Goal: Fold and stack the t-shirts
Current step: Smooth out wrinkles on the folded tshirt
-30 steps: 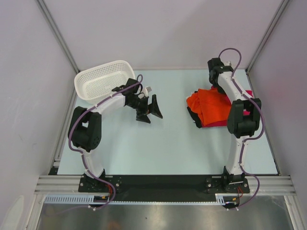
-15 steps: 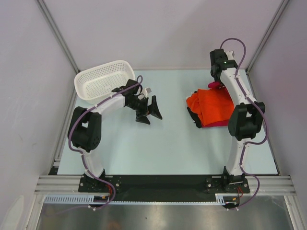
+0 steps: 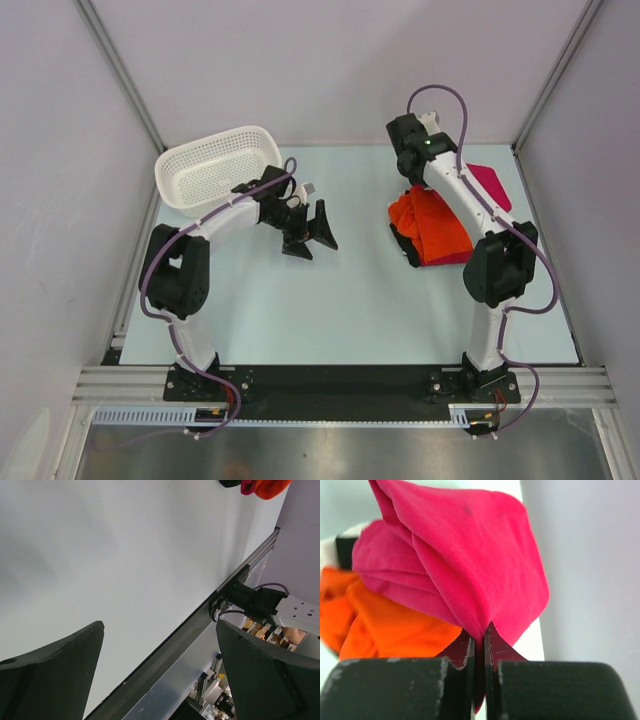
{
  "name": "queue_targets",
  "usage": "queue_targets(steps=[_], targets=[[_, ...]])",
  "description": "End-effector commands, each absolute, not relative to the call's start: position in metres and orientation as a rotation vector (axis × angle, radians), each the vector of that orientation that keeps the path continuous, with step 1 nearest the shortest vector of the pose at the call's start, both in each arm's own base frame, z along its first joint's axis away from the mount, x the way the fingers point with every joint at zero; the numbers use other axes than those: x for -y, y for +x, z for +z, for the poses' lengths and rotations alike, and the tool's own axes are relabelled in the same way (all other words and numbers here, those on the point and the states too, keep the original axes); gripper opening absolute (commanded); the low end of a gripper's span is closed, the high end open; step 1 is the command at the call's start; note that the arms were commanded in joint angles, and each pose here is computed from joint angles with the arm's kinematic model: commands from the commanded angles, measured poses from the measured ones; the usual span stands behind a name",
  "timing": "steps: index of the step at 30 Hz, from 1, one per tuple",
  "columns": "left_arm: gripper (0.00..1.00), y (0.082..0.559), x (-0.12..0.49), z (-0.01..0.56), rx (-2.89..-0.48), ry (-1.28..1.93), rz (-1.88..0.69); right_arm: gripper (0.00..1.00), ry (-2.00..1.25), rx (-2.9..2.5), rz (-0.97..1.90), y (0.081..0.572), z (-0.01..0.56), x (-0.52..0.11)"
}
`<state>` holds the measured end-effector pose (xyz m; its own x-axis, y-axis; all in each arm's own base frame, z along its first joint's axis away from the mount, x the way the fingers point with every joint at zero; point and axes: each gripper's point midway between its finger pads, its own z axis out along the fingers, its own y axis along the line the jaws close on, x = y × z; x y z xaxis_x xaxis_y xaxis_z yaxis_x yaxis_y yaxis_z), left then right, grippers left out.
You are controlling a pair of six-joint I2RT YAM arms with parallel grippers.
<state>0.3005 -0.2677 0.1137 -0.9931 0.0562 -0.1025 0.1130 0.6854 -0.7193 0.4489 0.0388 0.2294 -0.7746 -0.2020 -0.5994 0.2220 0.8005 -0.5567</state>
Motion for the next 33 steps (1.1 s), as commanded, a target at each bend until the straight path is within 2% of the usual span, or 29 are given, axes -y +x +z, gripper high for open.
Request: queue_targets(steps=[1,12,21,27,28,29,30,31,33], targets=[[1.0,0.305,0.266,0.132,-2.739,0.188,-1.215,0.0,0.03,-2.298,-0.798,0.418,0.241,-0.055],[1.0,0.309,0.268,0.137,-2.724,0.187,-1.217,0.0,-0.066,-2.642,-0.804,0.353,0.144,-0.071],[1.0,0.31,0.268,0.136,-2.727,0.179,-1.214,0.0,-0.098,-2.792,-0.647,0.317,0.117,-0.101],[1.0,0.309,0.267,0.132,-2.734,0.172,-1.214,0.0,-0.098,-2.841,-0.651,0.298,0.095,-0.108],[1.0,0.309,0.267,0.133,-2.732,0.174,-1.216,0.06,-0.092,-2.865,-0.647,0.295,0.088,-0.109],[1.0,0.308,0.268,0.133,-2.733,0.171,-1.221,0.17,-0.096,-2.879,-0.666,0.291,0.083,-0.109],[1.0,0.309,0.268,0.134,-2.73,0.174,-1.221,0.33,-0.103,-2.891,-0.697,0.289,0.077,-0.107],[1.0,0.309,0.268,0.134,-2.726,0.178,-1.223,0.61,-0.106,-2.867,-0.72,0.29,0.079,-0.107],[1.0,0.308,0.267,0.134,-2.726,0.177,-1.219,0.9,-0.088,-2.799,-0.71,0.298,0.092,-0.11]])
